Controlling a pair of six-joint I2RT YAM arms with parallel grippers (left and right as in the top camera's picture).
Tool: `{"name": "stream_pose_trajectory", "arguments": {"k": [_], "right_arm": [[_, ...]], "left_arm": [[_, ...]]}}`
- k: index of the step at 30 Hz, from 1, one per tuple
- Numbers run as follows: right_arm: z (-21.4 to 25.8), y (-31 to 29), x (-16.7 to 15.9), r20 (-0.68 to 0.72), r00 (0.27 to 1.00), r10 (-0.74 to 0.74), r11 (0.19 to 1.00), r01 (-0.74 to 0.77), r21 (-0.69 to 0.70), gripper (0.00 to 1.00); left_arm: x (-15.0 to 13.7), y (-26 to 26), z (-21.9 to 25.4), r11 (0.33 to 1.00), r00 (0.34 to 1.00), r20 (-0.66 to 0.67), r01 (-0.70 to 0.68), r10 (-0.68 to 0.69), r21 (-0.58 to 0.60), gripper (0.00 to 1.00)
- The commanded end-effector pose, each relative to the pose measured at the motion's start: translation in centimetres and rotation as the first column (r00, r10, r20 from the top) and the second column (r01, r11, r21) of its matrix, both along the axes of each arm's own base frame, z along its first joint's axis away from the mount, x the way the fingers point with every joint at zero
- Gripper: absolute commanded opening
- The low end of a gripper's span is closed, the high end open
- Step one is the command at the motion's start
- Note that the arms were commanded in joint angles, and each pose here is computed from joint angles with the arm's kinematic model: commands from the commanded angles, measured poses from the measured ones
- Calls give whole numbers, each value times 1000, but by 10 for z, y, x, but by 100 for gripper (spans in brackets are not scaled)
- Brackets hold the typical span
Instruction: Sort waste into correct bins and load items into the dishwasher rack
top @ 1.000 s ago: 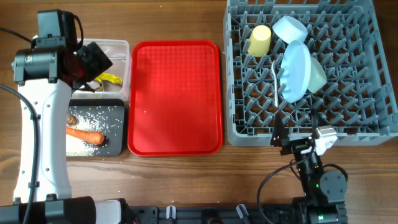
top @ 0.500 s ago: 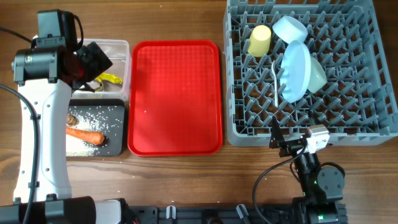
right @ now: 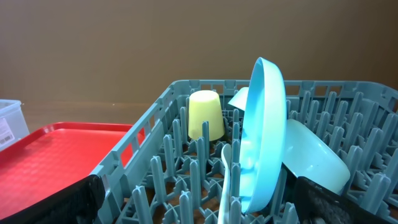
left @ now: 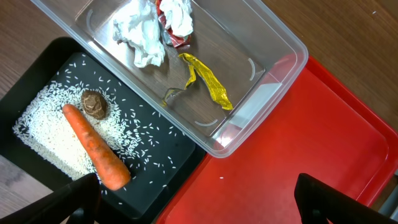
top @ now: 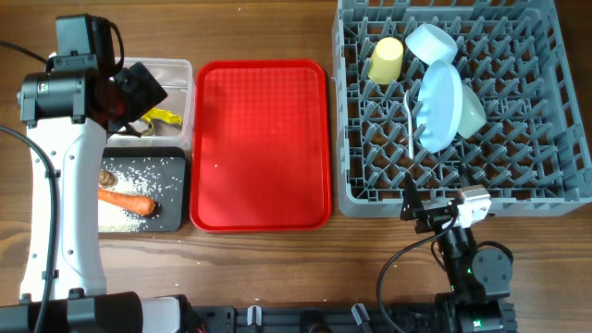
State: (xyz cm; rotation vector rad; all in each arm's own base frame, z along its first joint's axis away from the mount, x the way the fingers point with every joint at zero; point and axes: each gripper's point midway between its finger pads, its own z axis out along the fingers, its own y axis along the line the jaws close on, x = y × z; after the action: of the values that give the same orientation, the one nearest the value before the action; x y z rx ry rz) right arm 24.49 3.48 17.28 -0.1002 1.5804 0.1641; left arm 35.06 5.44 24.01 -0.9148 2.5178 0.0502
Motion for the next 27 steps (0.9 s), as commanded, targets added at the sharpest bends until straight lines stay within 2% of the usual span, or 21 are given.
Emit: {"name": "stream_pose_trajectory", "arguments": {"k": [1,15,17,23,27], "right_arm": [[3,-2,0,12,1000,-11,1000,11,15,100],[3,-2,0,12,1000,-11,1000,11,15,100],[3,-2,0,12,1000,-11,1000,11,15,100],[3,-2,0,12,1000,-11,1000,11,15,100],[3,-2,0,12,1000,-11,1000,11,16,100]], "left_arm": [[0,3,8,1000,999,24,-24,24,6,100],[0,3,8,1000,999,25,-24,24,6,100],[-4,2,18,1000,998,56,-22,21,8,100],[-48,-1,93,999,956,292,-26,18,22,100],[-95,-5,143,999,884,467,-31,12,32,100]]}}
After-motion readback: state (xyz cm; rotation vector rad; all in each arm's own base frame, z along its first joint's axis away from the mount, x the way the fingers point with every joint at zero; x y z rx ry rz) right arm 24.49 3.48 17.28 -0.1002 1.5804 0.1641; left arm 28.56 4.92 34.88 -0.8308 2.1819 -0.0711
